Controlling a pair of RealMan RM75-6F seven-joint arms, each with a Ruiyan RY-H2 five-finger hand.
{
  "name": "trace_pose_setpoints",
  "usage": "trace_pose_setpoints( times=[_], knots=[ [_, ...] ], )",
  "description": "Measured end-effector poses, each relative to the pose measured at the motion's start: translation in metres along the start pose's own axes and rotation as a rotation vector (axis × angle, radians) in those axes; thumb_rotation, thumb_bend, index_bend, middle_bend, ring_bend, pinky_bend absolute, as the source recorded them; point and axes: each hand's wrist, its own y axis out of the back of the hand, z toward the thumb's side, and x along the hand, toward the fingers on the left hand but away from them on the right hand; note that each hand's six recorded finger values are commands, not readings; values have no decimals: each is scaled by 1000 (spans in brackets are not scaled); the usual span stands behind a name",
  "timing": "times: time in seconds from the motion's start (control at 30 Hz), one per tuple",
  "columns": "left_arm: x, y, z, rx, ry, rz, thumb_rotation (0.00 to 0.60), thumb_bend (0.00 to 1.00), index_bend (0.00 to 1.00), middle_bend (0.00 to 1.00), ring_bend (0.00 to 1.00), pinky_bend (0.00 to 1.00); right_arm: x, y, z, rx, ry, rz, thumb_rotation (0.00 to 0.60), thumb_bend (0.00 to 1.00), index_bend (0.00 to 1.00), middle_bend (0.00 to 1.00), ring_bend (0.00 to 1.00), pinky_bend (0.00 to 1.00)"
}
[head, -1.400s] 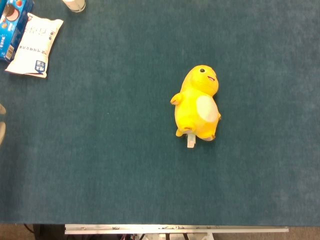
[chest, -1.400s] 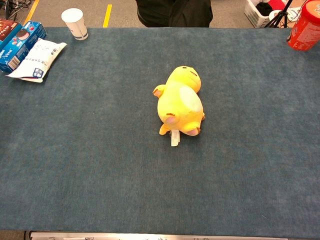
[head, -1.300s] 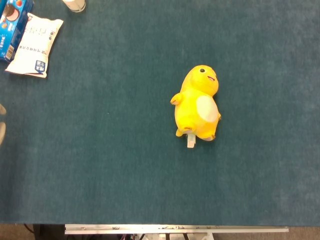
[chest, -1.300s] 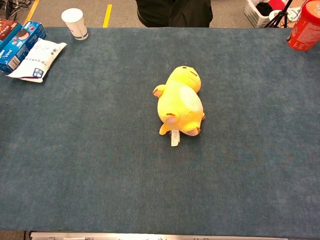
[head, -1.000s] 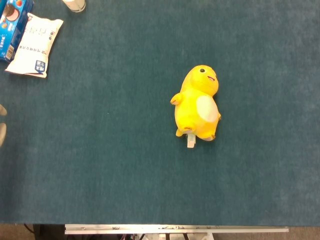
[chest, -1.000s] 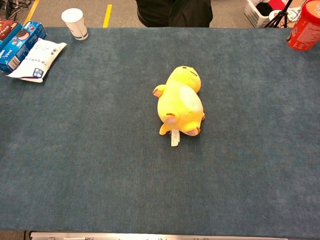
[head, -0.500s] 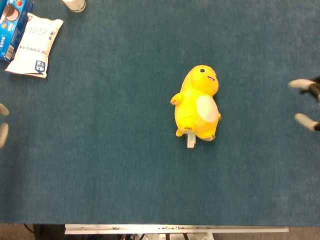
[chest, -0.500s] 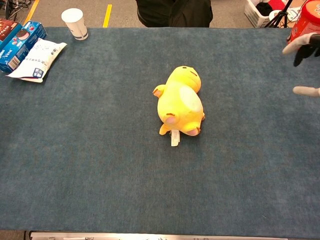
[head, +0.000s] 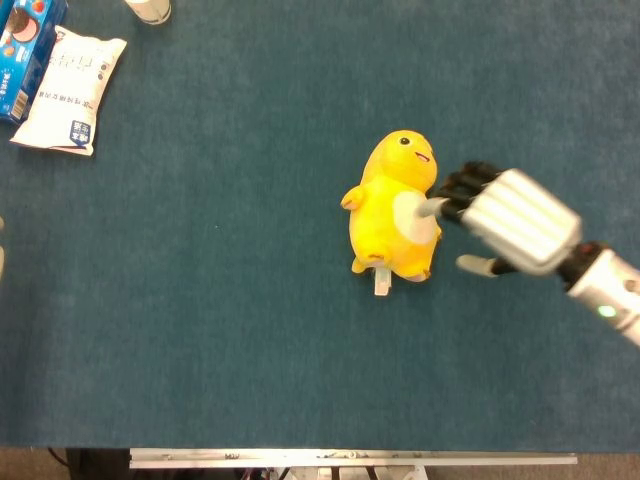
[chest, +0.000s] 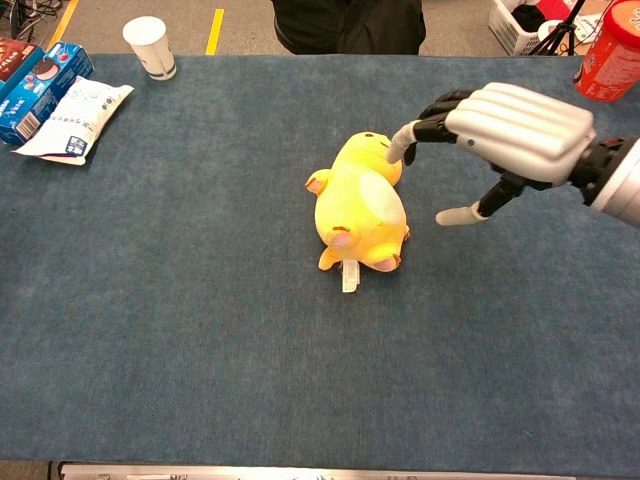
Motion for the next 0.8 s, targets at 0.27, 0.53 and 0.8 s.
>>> trace_pose_setpoints(
  times=[0.27,0.53,0.8],
  knots=[
    [1,1,-1,-3,1,4,600,389,445,430,322,415,-31,-11,27,90,87,2,600,113,328,312,101,0],
    [1,2,-5,-1,8,8,600,389,445,430,322,415,-53,-26,42,198,117,-14,600,113,368,304,97,0],
    [0,2,-9,1,18,10,600,389,445,430,322,415,-67,-42,48,257,132,-13,600,114,391,304,97,0]
  ],
)
